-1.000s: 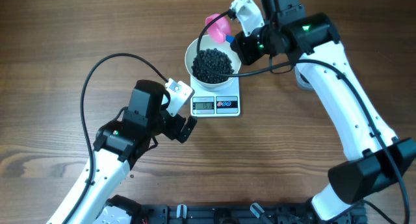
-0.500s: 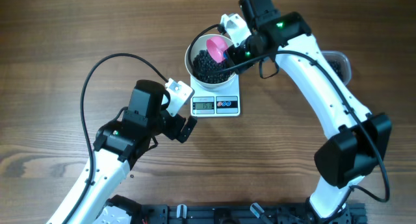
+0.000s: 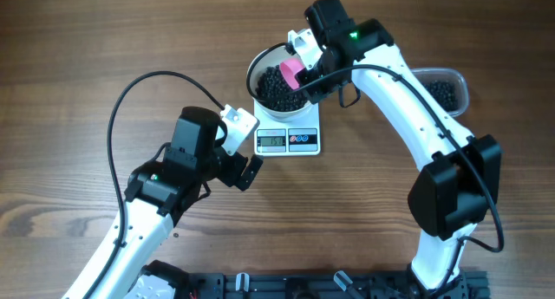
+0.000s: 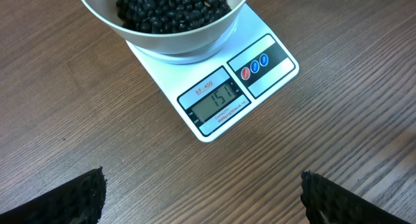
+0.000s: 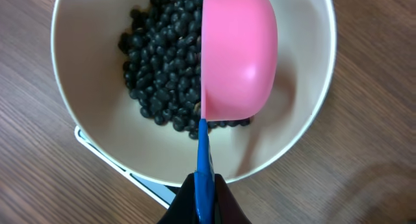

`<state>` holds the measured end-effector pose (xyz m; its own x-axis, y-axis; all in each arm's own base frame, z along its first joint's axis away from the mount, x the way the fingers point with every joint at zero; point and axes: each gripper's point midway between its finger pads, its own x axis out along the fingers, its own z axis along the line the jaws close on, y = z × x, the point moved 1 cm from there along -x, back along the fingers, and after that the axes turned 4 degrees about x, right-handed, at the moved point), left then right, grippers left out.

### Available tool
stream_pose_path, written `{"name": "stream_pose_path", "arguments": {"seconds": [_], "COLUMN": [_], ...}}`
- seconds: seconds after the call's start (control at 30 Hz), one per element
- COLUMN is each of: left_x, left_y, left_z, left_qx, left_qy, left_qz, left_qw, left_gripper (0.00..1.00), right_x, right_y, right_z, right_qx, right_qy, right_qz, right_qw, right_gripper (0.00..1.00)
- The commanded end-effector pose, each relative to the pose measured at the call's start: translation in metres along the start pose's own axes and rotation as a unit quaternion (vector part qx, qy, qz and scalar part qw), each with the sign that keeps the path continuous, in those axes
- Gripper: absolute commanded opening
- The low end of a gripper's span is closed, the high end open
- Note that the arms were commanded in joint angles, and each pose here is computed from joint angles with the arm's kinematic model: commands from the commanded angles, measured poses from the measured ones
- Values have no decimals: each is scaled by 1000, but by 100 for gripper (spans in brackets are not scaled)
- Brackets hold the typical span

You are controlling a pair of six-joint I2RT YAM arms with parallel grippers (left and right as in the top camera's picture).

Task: Scoop item into bowl and weigh 150g on scale
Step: 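Tip the scoop to pour beans into the bowl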

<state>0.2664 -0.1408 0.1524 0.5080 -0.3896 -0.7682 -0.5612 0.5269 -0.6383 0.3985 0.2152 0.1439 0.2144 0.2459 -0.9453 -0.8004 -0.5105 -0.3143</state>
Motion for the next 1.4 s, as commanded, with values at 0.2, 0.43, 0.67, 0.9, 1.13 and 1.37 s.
{"name": "stream_pose_path", "arguments": {"seconds": [0.2, 0.43, 0.67, 0.9, 1.13, 1.37], "left_x": [1, 1, 1, 1, 1, 1], "left_y": [2, 2, 2, 2, 2, 2], "left_z": [0, 0, 0, 0, 0, 0], "left_qx": [2, 2, 2, 2, 2, 2], "left_qy": [2, 2, 2, 2, 2, 2], "left_qz": [3, 3, 3, 3, 3, 3], "left_qw": [1000, 1000, 1000, 1000, 1000, 1000], "left_gripper": [100, 100, 100, 100, 100, 100], "right_x": [12, 12, 13, 13, 12, 12], "right_y": [1, 1, -1, -1, -2, -2], "right_z": [-4, -2, 1, 5, 12, 16], "right_qx": [-1, -3, -6, -5, -4, -2], "right_qy": [15, 14, 9, -5, -26, -37], "right_qz": [11, 11, 9, 7, 6, 5], "right_qw": [1000, 1000, 1000, 1000, 1000, 999], "right_gripper": [4, 4, 4, 4, 4, 4]}}
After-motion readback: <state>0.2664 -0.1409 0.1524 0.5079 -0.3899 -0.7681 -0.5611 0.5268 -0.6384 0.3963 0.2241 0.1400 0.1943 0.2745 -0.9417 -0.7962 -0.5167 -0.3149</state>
